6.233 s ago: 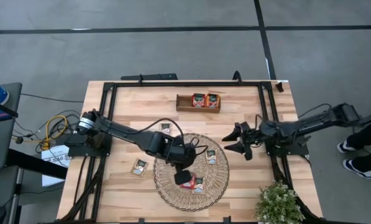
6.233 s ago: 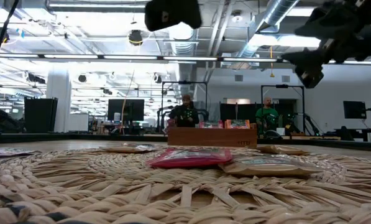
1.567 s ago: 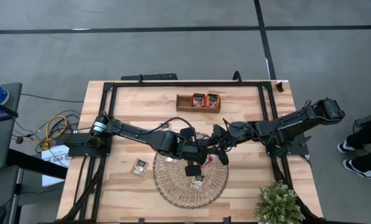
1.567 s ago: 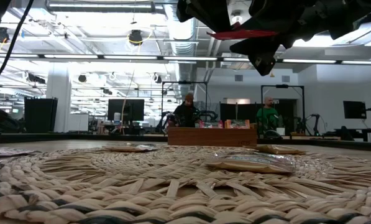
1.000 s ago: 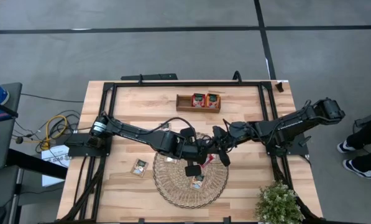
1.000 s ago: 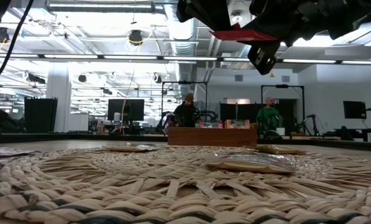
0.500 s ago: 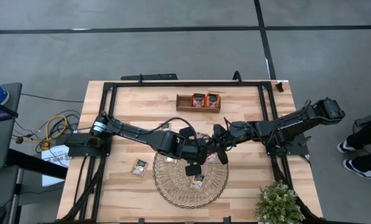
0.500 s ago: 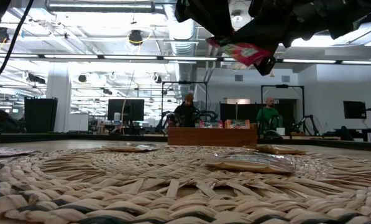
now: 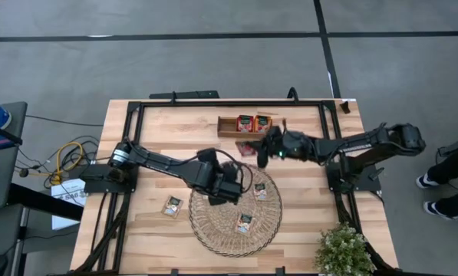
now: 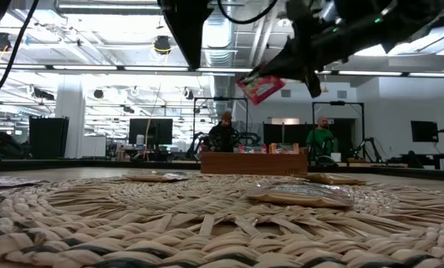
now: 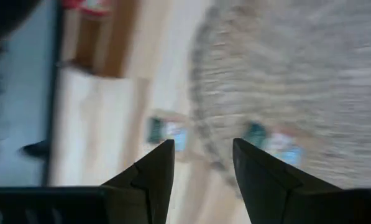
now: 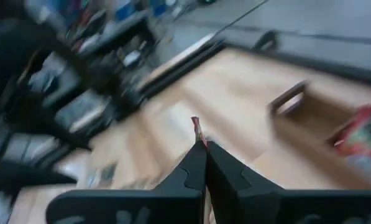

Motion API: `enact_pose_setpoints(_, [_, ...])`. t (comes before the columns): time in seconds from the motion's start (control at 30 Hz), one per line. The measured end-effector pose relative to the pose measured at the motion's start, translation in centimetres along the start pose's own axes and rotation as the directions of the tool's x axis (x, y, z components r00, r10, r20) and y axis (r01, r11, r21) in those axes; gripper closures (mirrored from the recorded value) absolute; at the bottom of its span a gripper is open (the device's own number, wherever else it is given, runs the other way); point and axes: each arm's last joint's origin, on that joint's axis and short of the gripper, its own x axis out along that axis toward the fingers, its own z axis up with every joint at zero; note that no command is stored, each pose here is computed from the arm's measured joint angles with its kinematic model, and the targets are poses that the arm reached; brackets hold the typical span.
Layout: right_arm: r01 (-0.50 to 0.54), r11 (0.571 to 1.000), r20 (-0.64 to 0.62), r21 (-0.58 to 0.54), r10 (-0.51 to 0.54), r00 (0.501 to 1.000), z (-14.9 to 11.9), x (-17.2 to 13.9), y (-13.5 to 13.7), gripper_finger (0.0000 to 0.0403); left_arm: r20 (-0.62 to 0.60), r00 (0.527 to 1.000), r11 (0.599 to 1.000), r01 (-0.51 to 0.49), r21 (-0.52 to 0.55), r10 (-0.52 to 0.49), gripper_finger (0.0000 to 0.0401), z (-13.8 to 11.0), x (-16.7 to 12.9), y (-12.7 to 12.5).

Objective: Pick & Place Tea
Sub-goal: Put the red tea bag into the middle section of the wooden organizer

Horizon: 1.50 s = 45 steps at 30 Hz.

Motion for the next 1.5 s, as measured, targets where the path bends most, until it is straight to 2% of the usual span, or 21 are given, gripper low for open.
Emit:
enact_pose_setpoints(0.17, [0.14,0.987,0.054,0.076,-0.144,0.988,1.5,0.6,-3.3,0.0403,0.041,0.989,0.989,-0.143,-0.039,0.144,0.0245,-1.2,0.5,1.3])
enact_pose_setpoints(0.33, [0.214,0.969,0.075,0.124,-0.224,0.972,2.1,1.1,-5.6,0.0403,0.056,0.987,0.986,-0.148,-0.077,0.152,0.0245,-3.9,1.1,3.4])
enact_pose_setpoints(0.47, [0.233,0.961,0.1,0.145,-0.249,0.963,1.9,2.4,-6.9,0.0403,0.083,0.996,0.987,-0.025,-0.16,0.039,0.0245,-6.5,1.1,5.6])
enact_pose_setpoints(0.57, [0.244,0.957,0.116,0.156,-0.263,0.958,1.4,3.4,-7.7,0.0403,0.148,0.988,0.971,0.075,-0.228,-0.042,0.0245,-8.2,0.9,7.1])
enact_pose_setpoints(0.7, [0.269,0.947,0.11,0.178,-0.291,0.95,1.2,5.1,-8.8,0.0403,0.253,0.962,0.934,0.184,-0.306,-0.107,0.0245,-10.2,1.0,8.9])
enact_pose_setpoints(0.9, [0.318,0.94,0.083,0.125,-0.329,0.941,1.9,8.4,-9.5,0.0403,0.405,0.891,0.862,0.359,-0.357,-0.203,0.0245,-13.2,1.4,11.2])
enact_pose_setpoints(1.03, [0.411,0.911,0.064,0.04,-0.413,0.908,2.7,9.4,-9.9,0.0403,0.482,0.847,0.819,0.433,-0.376,-0.227,0.0245,-15.2,1.7,12.3])
enact_pose_setpoints(1.2, [0.481,0.875,0.016,-0.063,-0.481,0.877,3.3,9.5,-10.7,0.0403,0.571,0.789,0.772,0.503,-0.388,-0.227,0.0245,-17.6,2.2,13.2])
enact_pose_setpoints(1.4, [0.483,0.873,-0.008,-0.065,-0.485,0.875,3.3,9.4,-11.2,0.0403,0.632,0.741,0.736,0.556,-0.387,-0.227,0.0245,-19.0,2.7,13.7])
enact_pose_setpoints(1.5, [0.457,0.887,-0.02,-0.065,-0.459,0.888,3.3,9.5,-11.0,0.0403,0.639,0.734,0.735,0.562,-0.379,-0.232,0.0245,-19.1,2.8,13.7])
